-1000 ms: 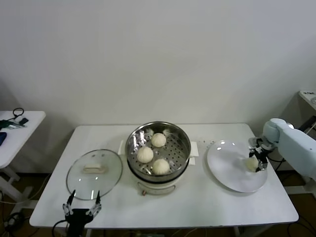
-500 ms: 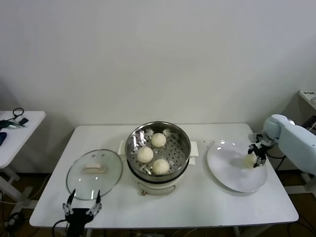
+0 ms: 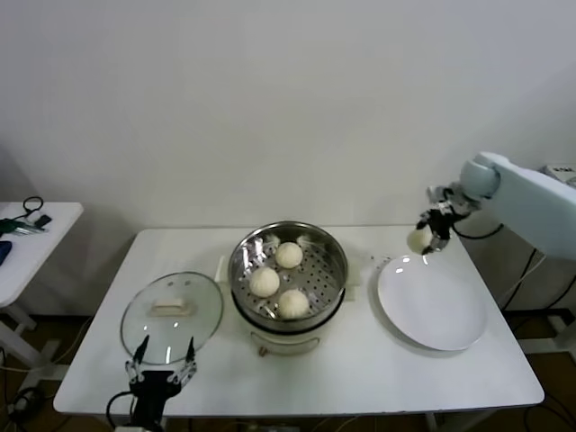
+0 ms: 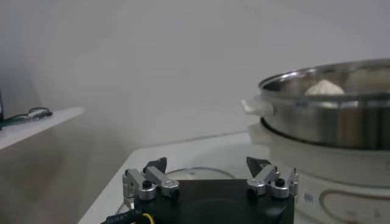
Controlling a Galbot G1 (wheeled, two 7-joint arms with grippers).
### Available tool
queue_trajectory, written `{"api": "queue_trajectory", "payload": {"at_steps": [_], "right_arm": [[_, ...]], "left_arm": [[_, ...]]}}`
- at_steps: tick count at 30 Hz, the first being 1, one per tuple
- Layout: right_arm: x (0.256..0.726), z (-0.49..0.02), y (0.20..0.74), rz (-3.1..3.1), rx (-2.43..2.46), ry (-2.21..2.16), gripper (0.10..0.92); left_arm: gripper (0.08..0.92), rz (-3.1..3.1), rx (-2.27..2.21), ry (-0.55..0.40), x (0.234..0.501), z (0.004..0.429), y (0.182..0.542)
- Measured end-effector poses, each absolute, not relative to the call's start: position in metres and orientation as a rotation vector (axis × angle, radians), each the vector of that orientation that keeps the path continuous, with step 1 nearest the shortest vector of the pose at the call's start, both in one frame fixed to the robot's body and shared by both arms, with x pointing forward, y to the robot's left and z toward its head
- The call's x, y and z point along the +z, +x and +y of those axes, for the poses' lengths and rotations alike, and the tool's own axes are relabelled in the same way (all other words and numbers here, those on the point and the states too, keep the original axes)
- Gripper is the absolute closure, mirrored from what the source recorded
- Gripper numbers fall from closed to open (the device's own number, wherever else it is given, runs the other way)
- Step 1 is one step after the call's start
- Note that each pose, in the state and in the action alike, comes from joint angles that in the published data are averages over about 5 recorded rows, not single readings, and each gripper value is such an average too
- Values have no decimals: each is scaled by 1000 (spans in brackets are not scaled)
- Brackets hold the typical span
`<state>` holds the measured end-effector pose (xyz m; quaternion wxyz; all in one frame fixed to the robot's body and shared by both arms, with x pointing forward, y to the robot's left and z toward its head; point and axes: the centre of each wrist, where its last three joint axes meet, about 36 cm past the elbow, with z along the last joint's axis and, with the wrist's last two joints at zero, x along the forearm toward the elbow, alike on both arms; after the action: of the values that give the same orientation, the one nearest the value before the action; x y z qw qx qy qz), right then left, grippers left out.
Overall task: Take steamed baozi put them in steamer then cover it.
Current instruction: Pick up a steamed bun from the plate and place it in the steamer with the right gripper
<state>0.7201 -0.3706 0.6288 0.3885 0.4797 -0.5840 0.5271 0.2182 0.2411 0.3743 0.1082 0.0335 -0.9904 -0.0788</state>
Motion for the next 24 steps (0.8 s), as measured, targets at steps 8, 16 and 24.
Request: {"api": "queue_trajectory", "payload": {"at_steps": [8,16,24], "right_arm": [[684,-292,723,-1548,1339,1290,344],[697,-219,710,-1536,1313,1370,344],[674,-165,690,-1463,1296,1418,344]], "left_arm": [[177,-2926,-198,67,378,235,218],[177,-2924,-201,35,380,237,216],[177,-2923,-205,10,377,236,216]]}}
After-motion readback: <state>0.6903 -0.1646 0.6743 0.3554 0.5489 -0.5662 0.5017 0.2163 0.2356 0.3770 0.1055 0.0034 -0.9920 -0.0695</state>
